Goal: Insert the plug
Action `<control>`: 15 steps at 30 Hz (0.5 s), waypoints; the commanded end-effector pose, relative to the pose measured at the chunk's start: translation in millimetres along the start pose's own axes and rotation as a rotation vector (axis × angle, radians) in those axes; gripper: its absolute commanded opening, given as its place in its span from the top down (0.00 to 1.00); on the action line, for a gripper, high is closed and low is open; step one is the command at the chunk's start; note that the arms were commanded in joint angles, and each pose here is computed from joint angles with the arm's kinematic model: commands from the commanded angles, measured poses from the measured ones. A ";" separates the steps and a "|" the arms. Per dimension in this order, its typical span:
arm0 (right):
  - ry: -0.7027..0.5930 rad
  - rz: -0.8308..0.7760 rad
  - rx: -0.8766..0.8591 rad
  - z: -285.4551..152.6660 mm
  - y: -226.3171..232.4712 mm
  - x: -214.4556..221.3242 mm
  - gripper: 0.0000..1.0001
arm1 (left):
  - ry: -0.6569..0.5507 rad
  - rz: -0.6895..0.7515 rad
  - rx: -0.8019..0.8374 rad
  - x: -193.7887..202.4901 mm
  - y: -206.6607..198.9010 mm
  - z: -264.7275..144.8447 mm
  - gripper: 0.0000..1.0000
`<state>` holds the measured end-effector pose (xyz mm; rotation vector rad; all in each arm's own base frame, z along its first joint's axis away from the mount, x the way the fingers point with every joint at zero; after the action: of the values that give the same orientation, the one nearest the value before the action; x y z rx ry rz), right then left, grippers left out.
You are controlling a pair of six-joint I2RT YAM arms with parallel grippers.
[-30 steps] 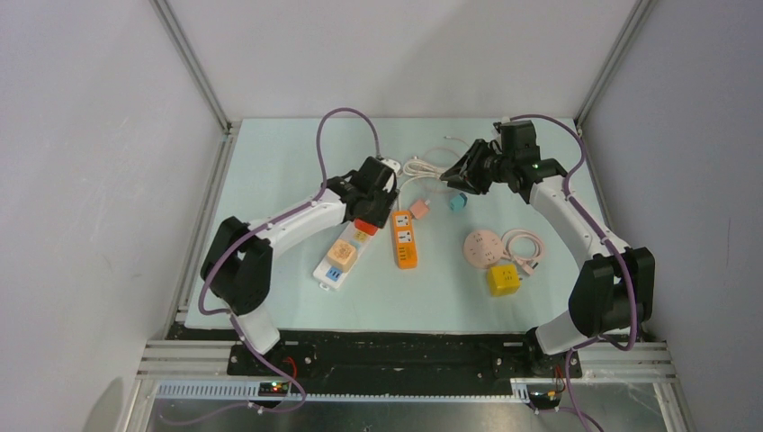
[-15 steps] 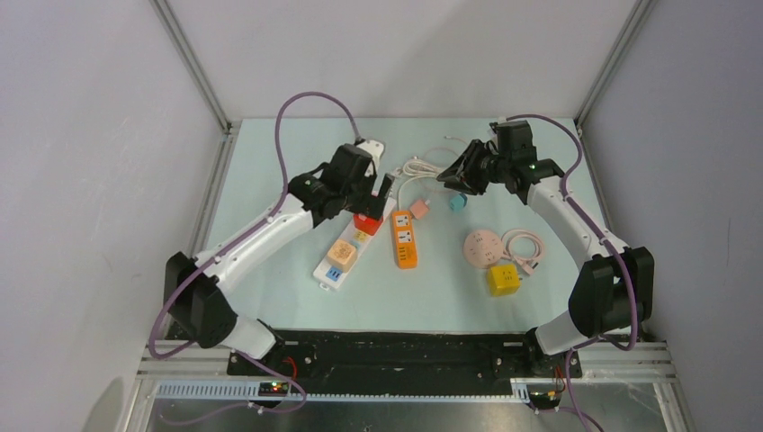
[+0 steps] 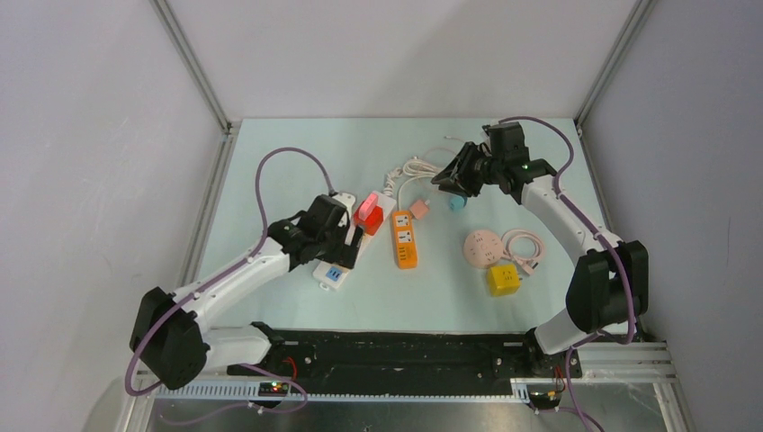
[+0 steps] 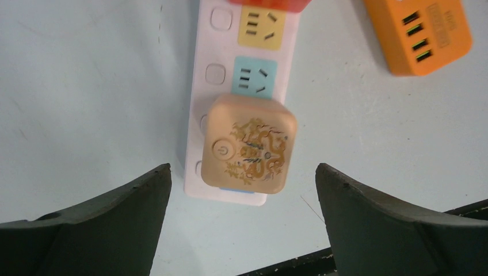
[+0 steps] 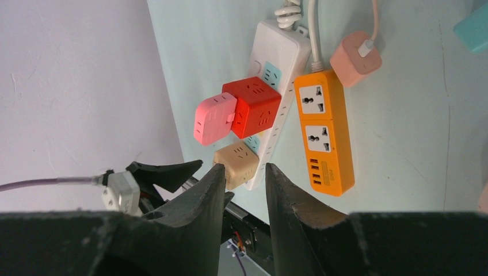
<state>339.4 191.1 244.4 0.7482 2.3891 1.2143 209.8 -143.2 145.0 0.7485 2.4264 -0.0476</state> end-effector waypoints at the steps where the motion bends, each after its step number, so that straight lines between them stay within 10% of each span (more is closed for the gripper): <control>1: 0.008 -0.008 -0.021 2.2 4.1 1.6 0.64 | -0.025 -0.064 0.028 -1.6 -3.2 7.6 0.10; 15: -0.002 -0.021 -0.006 -6.4 2.7 2.6 0.64 | 0.038 -0.089 -0.022 7.4 -3.6 40.3 0.40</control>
<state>338.5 192.5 243.8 0.7484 2.3953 1.2167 218.7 -150.6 109.8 0.7237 2.5034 -0.0541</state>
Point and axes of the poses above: each gripper's point midway between its finger pads, its own z axis out along the fingers, its own y axis along the line the jaws close on, x = y × z, the point moved 5 cm from there along -z, back along the fingers, and after that the axes turned 14 degrees about z, right-handed, at the moved point
